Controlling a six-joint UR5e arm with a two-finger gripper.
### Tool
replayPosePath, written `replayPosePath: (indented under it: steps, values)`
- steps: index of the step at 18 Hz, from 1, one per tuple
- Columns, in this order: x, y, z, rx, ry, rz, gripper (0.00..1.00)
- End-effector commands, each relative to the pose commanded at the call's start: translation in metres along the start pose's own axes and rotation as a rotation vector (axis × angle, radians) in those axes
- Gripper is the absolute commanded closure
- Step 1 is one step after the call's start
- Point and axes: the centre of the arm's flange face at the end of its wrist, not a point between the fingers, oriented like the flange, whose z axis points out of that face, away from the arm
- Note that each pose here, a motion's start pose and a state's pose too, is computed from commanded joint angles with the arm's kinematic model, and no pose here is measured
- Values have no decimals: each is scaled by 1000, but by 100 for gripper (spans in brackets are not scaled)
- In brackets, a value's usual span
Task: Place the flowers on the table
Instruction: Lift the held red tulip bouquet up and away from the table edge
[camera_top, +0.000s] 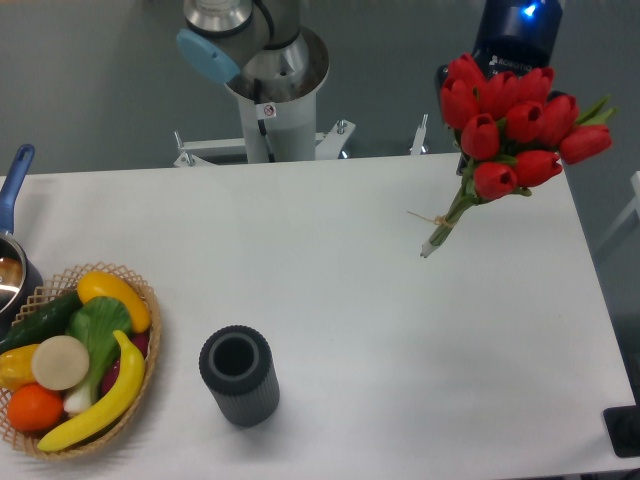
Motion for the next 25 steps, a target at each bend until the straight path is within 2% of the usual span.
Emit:
replayPosePath:
  steps: [10,15,19,25]
  values:
    - [10,-5,-6,-9,-13,10,63]
    - [17,1,-13,-138,-125,10,63]
    - [36,6,-14,-241,-171,12,64]
    - [64,24,15,-455,-233,67,65]
